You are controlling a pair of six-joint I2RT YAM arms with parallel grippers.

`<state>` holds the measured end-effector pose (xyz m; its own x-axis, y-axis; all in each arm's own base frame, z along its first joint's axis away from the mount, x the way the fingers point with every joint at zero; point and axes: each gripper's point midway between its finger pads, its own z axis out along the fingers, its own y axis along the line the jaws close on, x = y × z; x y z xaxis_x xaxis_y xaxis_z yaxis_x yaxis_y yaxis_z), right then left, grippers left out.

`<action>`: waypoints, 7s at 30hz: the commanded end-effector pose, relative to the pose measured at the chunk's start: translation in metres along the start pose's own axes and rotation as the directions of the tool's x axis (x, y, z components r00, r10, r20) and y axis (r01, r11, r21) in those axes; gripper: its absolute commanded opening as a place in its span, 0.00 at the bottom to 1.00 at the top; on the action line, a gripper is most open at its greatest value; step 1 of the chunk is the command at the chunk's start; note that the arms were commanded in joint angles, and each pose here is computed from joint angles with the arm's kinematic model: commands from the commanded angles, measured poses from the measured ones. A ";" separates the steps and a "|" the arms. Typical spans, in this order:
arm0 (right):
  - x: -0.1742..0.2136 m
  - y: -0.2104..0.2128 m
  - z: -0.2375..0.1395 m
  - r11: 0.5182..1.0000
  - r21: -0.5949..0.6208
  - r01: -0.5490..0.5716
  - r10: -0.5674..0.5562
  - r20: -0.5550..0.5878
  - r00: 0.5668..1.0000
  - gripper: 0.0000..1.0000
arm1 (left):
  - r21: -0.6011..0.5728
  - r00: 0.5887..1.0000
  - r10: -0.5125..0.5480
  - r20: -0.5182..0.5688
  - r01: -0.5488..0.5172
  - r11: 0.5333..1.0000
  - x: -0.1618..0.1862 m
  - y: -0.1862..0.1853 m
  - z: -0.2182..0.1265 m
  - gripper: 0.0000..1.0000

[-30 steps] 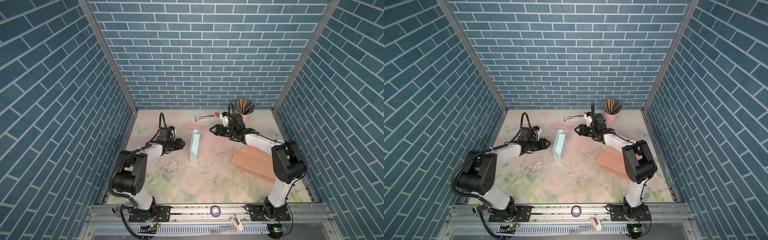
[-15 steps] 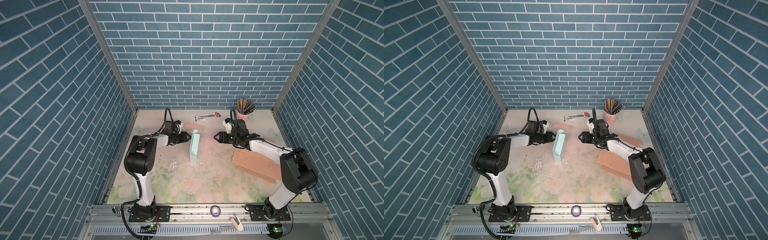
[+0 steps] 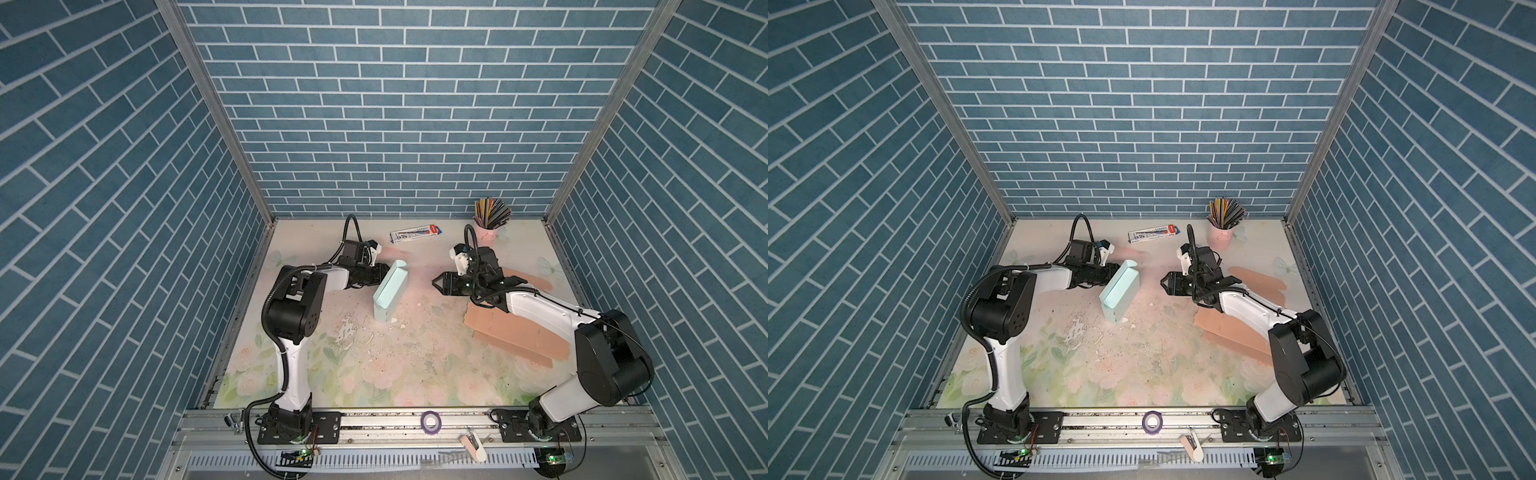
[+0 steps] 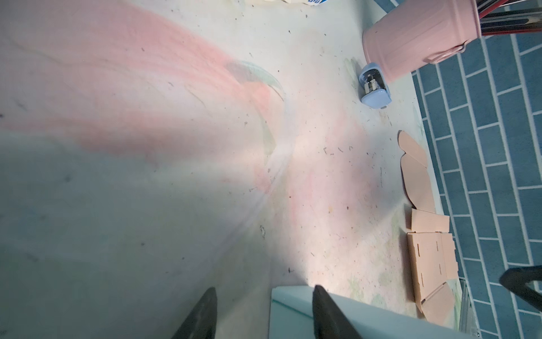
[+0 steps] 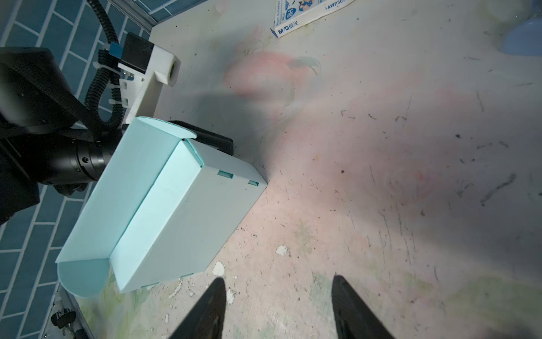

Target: Fold the paper box

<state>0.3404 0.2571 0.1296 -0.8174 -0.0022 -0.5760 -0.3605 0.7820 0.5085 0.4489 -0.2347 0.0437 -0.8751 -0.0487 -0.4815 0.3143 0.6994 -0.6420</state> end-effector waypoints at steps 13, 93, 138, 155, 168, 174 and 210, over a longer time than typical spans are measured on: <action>0.008 -0.011 -0.022 0.996 0.073 0.054 -0.056 0.028 0.998 0.59 | 0.139 0.995 0.101 -0.012 -0.098 0.985 -0.003 -0.046 0.027 0.53; -0.025 0.073 0.052 0.790 -0.141 0.597 -0.613 -0.229 0.756 0.32 | -0.469 0.985 0.155 0.077 -0.102 0.877 0.046 -0.068 -0.151 0.42; 0.025 0.119 0.025 0.859 -0.148 0.490 -0.512 -0.221 0.830 0.35 | -0.587 0.988 0.145 0.055 -0.086 0.805 0.079 -0.038 -0.192 0.38; 0.036 0.112 0.019 0.880 -0.123 0.458 -0.474 -0.253 0.843 0.35 | -0.539 0.989 0.134 0.060 -0.081 0.839 0.073 -0.039 -0.184 0.36; 0.041 0.119 0.019 0.877 -0.136 0.460 -0.480 -0.248 0.842 0.35 | -0.516 0.991 0.123 0.057 -0.076 0.853 0.074 -0.041 -0.178 0.32; 0.041 0.123 0.019 0.875 -0.140 0.463 -0.483 -0.244 0.841 0.34 | -0.500 0.992 0.111 0.067 -0.063 0.864 0.077 -0.042 -0.177 0.29; 0.054 0.126 0.034 0.881 -0.159 0.447 -0.474 -0.272 0.837 0.31 | -0.487 0.994 0.090 0.055 -0.052 0.872 0.088 -0.038 -0.170 0.10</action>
<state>0.2672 0.3686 0.1413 -0.6267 -0.5535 -0.5485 -0.7601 0.5895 0.2735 0.2979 -0.1428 0.1272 -0.8224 -0.0152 -0.5687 0.1417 0.9627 -0.2307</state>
